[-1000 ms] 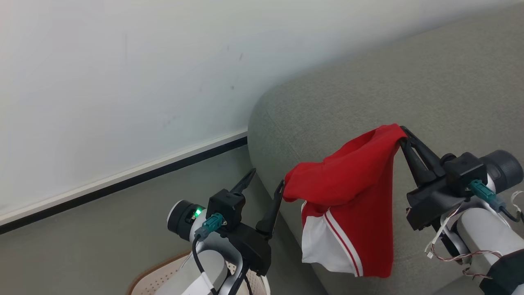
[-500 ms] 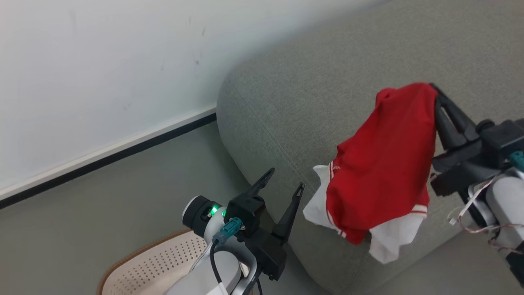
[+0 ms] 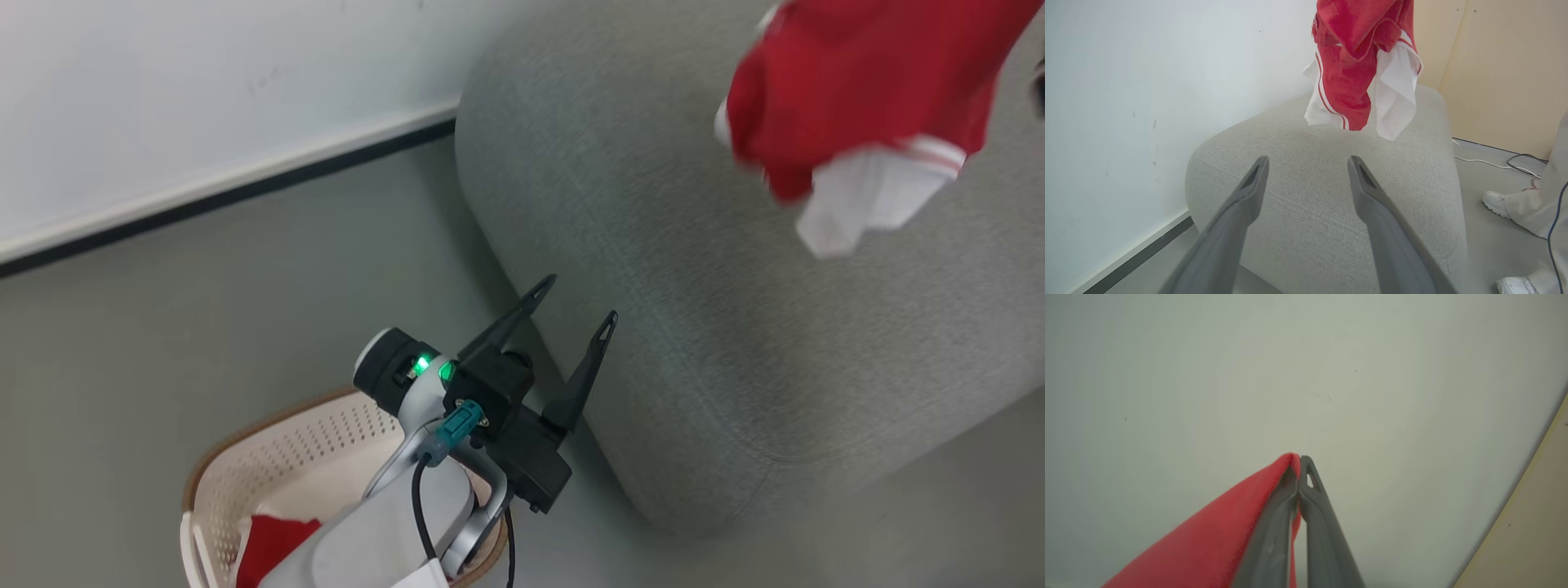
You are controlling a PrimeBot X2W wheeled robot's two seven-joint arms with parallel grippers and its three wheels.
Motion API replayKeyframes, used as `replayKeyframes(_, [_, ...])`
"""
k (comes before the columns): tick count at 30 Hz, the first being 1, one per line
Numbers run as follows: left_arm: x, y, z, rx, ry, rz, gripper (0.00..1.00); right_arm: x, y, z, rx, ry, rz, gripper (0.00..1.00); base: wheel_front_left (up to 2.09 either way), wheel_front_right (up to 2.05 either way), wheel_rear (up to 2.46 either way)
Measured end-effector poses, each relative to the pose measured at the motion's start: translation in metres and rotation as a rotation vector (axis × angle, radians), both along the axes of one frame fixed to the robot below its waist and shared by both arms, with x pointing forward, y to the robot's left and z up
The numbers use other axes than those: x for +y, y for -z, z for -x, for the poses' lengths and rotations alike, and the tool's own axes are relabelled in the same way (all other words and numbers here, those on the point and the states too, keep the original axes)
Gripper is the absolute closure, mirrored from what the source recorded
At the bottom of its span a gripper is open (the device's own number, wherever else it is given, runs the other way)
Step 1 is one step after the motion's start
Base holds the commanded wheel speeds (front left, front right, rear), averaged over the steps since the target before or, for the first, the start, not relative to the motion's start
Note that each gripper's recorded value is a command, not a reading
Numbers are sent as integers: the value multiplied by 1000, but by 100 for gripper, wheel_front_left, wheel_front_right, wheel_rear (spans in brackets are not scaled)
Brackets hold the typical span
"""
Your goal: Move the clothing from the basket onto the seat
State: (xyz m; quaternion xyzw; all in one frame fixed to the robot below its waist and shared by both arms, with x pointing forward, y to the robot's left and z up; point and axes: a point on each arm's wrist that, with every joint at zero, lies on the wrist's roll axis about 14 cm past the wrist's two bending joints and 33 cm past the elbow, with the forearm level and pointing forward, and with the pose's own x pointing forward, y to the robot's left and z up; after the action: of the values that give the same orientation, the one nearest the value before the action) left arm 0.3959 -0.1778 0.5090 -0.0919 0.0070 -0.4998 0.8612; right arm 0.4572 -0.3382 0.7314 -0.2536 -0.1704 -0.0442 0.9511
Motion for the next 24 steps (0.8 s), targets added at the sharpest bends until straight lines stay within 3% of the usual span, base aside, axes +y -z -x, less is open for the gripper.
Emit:
replayKeyframes(5, [14,9,-21,-2,-33,8,0,-13,-25,-38,-22,31,21,100,0,0,0])
replayKeyframes(9, [23,14,-37,-19,-56,13,0,-21,-24,-68,-4,56,16,100,0,0,0])
replayKeyframes(24, [56,80,-89,28,-126,-50,0,-28,73,-162,146,77,-38,100,0,0,0])
